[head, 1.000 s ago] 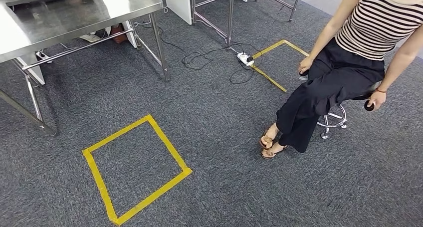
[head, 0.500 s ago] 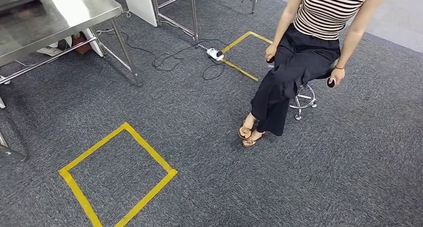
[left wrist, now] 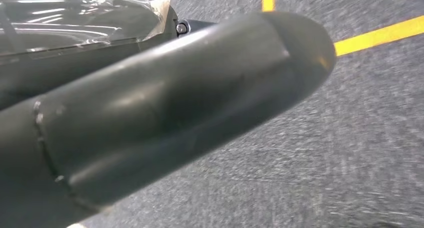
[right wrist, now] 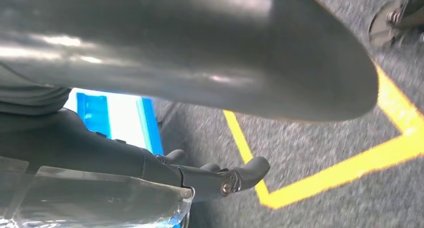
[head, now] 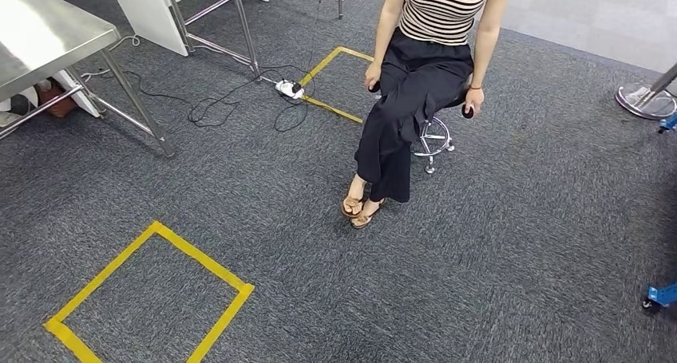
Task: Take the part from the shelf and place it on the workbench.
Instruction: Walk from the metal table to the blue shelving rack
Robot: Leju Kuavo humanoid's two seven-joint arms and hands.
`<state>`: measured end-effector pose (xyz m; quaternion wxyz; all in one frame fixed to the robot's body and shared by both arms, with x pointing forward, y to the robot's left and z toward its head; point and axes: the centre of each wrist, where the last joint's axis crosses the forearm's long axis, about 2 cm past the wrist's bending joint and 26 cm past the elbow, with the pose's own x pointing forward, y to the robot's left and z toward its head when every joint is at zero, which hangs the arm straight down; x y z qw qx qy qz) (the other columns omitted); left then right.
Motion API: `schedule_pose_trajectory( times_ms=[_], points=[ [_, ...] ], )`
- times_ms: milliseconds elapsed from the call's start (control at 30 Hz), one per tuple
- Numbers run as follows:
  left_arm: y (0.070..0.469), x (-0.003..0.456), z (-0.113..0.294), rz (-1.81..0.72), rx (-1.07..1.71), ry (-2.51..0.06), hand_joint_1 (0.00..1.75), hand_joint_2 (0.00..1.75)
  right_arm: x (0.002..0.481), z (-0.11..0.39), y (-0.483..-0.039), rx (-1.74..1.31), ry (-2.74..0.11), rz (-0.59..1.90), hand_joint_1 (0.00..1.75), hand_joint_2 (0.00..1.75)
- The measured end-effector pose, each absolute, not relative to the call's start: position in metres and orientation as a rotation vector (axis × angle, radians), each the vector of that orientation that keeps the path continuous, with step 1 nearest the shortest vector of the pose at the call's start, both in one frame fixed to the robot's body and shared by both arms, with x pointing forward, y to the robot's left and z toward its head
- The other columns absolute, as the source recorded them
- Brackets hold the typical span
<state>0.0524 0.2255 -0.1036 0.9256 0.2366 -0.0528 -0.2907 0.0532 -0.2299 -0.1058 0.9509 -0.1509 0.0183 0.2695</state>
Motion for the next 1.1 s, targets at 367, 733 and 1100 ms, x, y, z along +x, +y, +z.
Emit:
schedule_pose_trajectory(
  times_ms=[367, 733, 1100],
  points=[
    [0.2239, 0.0528, -0.1034, -0.536, 0.466, -0.105, 0.00, 0.00, 0.0487, -0.1067, -0.2331, -0.304, 0.047, 0.511, 0.00, 0.00],
    [0.2243, 0.0528, -0.1034, -0.438, 0.454, -0.091, 0.00, 0.00, 0.0483, -0.1068, -0.2341, -0.302, 0.048, 0.480, 0.00, 0.00],
    [0.2238, 0.0535, -0.1032, -0.413, 0.448, -0.079, 0.00, 0.00, 0.0449, -0.1071, -0.2322, -0.293, 0.058, 0.466, 0.00, 0.00]
  ],
)
